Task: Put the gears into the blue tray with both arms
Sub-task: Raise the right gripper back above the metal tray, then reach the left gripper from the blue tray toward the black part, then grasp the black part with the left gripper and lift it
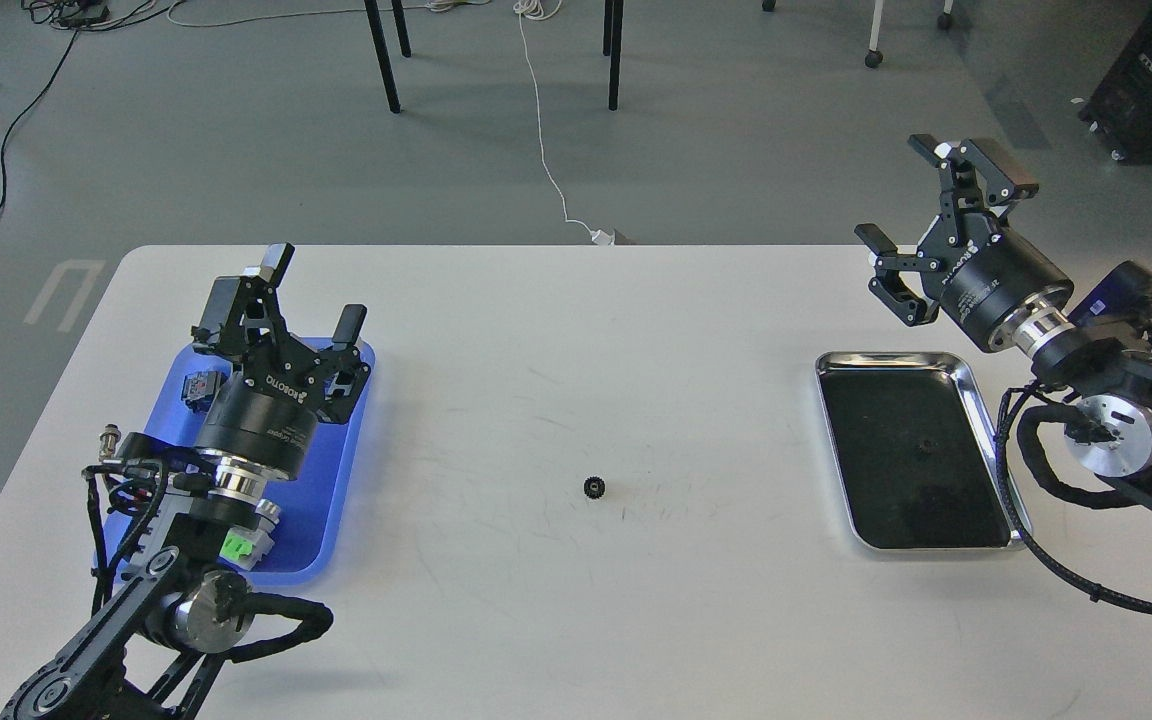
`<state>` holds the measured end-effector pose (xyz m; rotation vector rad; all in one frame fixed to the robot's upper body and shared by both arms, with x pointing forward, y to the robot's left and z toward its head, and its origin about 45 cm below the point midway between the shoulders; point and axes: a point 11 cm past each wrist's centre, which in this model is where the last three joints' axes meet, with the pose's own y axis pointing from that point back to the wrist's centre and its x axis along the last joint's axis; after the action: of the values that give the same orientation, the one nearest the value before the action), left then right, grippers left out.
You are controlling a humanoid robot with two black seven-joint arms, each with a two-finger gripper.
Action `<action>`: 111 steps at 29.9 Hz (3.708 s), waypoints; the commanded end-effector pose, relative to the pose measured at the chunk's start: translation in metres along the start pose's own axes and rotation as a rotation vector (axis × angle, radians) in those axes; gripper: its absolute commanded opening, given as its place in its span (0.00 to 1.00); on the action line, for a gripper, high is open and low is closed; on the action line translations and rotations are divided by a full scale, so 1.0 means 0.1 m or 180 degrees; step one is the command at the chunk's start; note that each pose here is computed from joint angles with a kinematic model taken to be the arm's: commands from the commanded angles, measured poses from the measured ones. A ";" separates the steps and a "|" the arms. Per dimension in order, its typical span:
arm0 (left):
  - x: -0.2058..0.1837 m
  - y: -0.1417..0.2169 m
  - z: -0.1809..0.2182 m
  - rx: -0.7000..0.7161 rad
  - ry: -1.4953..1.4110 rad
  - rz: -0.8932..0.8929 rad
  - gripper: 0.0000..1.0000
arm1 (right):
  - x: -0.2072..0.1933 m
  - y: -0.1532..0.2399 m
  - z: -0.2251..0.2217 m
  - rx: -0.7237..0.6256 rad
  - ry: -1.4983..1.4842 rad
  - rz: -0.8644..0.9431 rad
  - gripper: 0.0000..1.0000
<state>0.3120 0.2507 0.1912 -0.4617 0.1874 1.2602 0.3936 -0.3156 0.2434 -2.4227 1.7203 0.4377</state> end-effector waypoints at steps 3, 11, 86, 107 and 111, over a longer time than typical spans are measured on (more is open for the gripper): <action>-0.11 -0.05 -0.02 0.0067 -0.0185 -0.0251 0.98 | 0.03 0.05 0.11 -0.0052 -0.0091 0.0031 0.96; -0.30 -0.08 0.03 0.0067 -0.0280 -0.0664 0.98 | 0.06 0.02 0.15 -0.0050 -0.0092 0.0078 0.96; -0.95 -0.47 -1.38 0.1276 -0.5619 -0.5533 0.53 | 0.32 0.28 0.53 -0.0256 -0.0295 0.0162 0.96; -0.96 -0.49 -1.41 0.1243 -0.5625 -0.5496 0.14 | 0.31 0.28 0.54 -0.0256 -0.0299 0.0159 0.96; -1.08 -0.51 -1.33 0.1064 -0.5623 -0.5527 0.14 | 0.31 0.28 0.54 -0.0255 -0.0301 0.0161 0.96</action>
<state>0.3434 0.0919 0.1159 0.8348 -1.2210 -0.4376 0.3687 -0.3381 0.1842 -2.3749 1.7596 0.6284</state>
